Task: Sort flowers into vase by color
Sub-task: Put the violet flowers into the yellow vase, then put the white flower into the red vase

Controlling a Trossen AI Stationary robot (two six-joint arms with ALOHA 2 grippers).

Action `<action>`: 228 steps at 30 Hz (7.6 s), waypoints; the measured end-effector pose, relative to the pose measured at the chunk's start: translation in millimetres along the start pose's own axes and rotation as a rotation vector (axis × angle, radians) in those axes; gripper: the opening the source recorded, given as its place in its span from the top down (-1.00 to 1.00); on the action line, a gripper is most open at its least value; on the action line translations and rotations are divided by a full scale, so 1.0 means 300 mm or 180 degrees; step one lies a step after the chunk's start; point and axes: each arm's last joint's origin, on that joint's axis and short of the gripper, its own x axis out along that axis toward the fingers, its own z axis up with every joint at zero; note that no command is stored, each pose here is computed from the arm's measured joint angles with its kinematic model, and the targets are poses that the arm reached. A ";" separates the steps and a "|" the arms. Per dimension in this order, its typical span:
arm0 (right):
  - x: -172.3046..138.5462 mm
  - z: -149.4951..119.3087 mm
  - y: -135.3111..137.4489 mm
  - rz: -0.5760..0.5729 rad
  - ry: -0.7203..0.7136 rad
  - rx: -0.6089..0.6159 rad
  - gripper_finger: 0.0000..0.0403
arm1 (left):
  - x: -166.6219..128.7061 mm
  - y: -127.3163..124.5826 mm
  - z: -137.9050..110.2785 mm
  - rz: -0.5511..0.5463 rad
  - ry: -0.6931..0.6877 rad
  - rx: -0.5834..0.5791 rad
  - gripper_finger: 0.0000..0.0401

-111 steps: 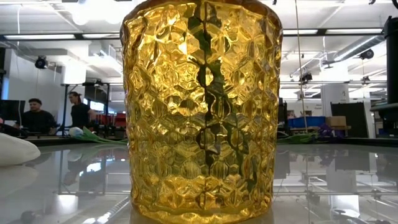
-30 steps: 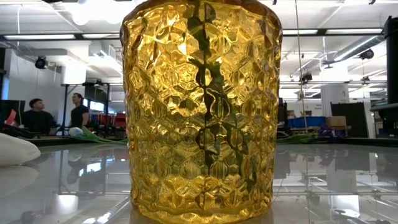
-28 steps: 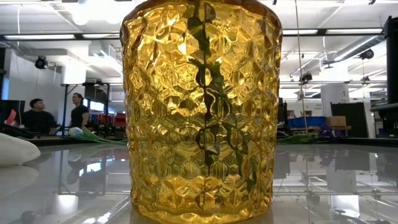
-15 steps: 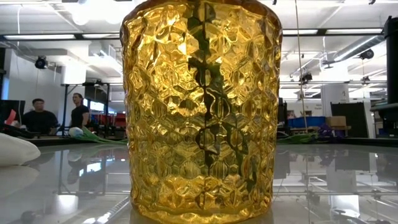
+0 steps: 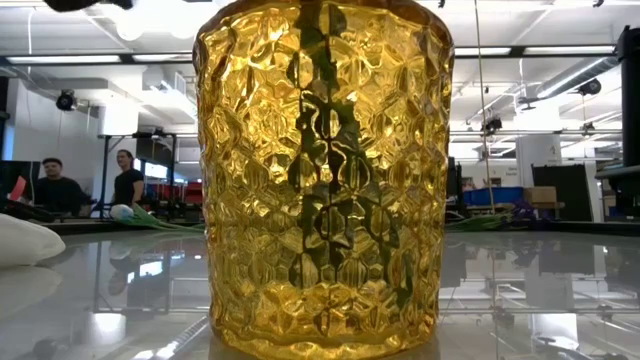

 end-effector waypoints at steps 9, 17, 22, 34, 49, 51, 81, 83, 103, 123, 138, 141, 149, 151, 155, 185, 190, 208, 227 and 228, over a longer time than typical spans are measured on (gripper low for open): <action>-0.186 0.047 -0.028 -0.0275 0.1120 0.0222 -0.39 | 0.008 0.023 -0.020 0.0037 0.0047 0.0027 0.80; -0.409 0.178 -0.059 -0.0490 0.0665 0.0427 -0.43 | -0.011 0.068 -0.030 0.0108 0.0065 0.0110 0.80; -0.508 0.244 -0.125 -0.1069 -0.0175 0.0594 -0.39 | -0.029 0.098 -0.027 0.0137 -0.0094 0.0172 0.80; -0.501 0.344 -0.603 -0.2452 -0.0177 0.2398 -0.15 | -0.079 0.150 0.004 0.0315 -0.0722 0.0256 0.80; -0.279 0.057 -1.230 -0.4031 0.0615 0.3742 -0.17 | -0.012 0.154 -0.050 0.0732 -0.0636 -0.0035 0.80; -0.258 0.015 -1.266 -0.4152 0.0449 0.3971 -0.25 | 0.007 0.156 -0.066 0.0720 -0.0648 -0.0166 0.80; -0.145 -0.326 -1.750 -0.4425 -0.0009 0.5668 0.03 | 0.296 0.281 0.059 0.0137 -0.0682 -0.1219 0.80; -0.140 -0.323 -1.756 -0.4427 0.0014 0.5644 0.12 | 0.299 0.280 0.061 0.0137 -0.0674 -0.1221 0.80; -0.314 -0.040 -1.470 -0.4099 -0.0482 0.3407 0.92 | 0.022 0.107 0.253 -0.0828 -0.1751 0.0178 0.80; -0.472 -0.001 -0.372 -0.1672 -0.2058 0.0723 0.93 | 0.017 0.034 0.224 -0.1547 -0.1480 0.0568 0.80; -0.347 -0.062 -0.057 0.0398 -0.2726 -0.0404 0.93 | 0.063 -0.075 0.224 -0.1932 -0.1539 -0.0002 0.80; -0.295 -0.113 -0.041 0.0743 -0.3106 -0.0561 0.94 | 0.092 -0.103 0.224 -0.1956 -0.1547 -0.0015 0.80; -0.108 -0.224 0.007 0.0816 -0.3108 -0.1560 0.94 | 0.128 -0.102 0.200 -0.1656 -0.0908 -0.0263 0.80; -0.067 -0.226 0.008 0.0841 -0.3131 -0.1651 0.94 | 0.135 -0.103 0.196 -0.1613 -0.0814 -0.0333 0.80; -0.012 -0.228 0.005 0.0714 -0.3429 -0.1672 0.94 | 0.139 -0.105 0.195 -0.1555 -0.0710 -0.0406 0.80; 0.140 -0.256 -0.072 0.0456 -0.3199 -0.1495 0.94 | 0.166 -0.110 0.180 -0.1439 -0.0571 -0.0403 0.80; 0.149 -0.262 -0.075 0.0354 -0.3085 -0.1458 0.94 | 0.166 -0.110 0.180 -0.1441 -0.0571 -0.0403 0.80; 0.197 -0.295 -0.091 0.0170 -0.2473 -0.0945 0.57 | 0.121 -0.074 0.179 -0.1411 -0.0559 -0.0316 0.80; -0.037 -0.230 -0.142 0.0343 -0.1063 -0.0631 -0.18 | 0.137 -0.052 0.147 -0.1140 -0.0274 -0.0161 0.80; -0.059 -0.223 -0.148 0.0341 -0.1038 -0.0622 -0.20 | 0.138 -0.049 0.144 -0.1120 -0.0235 -0.0167 0.80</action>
